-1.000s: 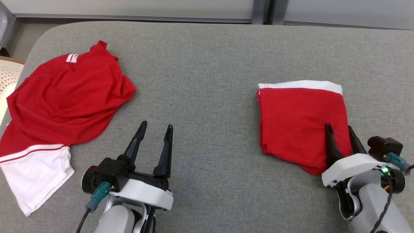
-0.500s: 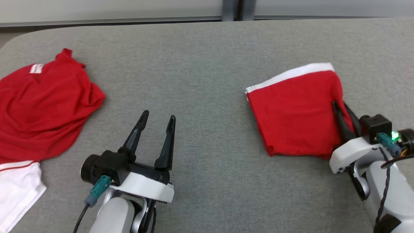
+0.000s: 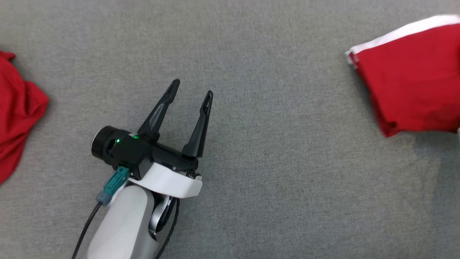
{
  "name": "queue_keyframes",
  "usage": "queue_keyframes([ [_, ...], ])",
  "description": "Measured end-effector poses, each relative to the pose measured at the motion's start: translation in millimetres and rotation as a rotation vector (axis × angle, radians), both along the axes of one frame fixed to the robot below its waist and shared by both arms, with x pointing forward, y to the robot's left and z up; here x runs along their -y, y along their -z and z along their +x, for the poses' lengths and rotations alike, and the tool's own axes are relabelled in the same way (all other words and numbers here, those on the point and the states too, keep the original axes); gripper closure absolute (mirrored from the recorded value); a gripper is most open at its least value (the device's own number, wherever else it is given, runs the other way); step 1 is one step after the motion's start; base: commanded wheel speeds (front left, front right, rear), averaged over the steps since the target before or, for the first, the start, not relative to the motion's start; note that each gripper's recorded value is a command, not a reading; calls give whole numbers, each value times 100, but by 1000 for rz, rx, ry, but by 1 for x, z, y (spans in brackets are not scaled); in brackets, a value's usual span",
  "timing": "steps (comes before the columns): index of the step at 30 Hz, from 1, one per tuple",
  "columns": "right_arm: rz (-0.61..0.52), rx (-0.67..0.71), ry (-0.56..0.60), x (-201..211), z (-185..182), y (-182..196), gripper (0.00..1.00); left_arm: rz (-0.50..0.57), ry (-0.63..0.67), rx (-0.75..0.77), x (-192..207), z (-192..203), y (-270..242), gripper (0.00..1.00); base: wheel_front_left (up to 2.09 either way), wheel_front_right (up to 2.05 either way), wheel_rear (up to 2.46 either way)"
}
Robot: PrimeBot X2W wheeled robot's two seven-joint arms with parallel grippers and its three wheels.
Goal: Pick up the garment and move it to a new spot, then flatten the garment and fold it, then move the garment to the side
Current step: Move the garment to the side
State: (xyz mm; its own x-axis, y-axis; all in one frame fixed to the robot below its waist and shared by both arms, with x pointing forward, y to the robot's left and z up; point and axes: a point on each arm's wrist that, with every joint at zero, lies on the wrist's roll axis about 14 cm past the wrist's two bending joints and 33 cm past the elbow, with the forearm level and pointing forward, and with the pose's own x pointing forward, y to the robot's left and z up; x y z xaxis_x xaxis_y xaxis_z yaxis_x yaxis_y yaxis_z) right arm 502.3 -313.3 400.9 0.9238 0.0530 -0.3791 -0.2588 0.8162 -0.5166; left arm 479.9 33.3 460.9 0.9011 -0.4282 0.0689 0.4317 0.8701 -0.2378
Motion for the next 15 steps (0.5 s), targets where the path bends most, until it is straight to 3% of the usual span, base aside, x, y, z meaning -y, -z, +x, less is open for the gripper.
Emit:
queue_keyframes([
  [7, -152, -25, 117, 78, 12, -4, 100, -5, 32, -36, 10, 19, 30, 0, 0, 0, 0],
  [15, -230, -36, 179, 112, 24, -1, 100, -10, 4, -66, -1, 26, 47, 0, 0, 0, 0],
])
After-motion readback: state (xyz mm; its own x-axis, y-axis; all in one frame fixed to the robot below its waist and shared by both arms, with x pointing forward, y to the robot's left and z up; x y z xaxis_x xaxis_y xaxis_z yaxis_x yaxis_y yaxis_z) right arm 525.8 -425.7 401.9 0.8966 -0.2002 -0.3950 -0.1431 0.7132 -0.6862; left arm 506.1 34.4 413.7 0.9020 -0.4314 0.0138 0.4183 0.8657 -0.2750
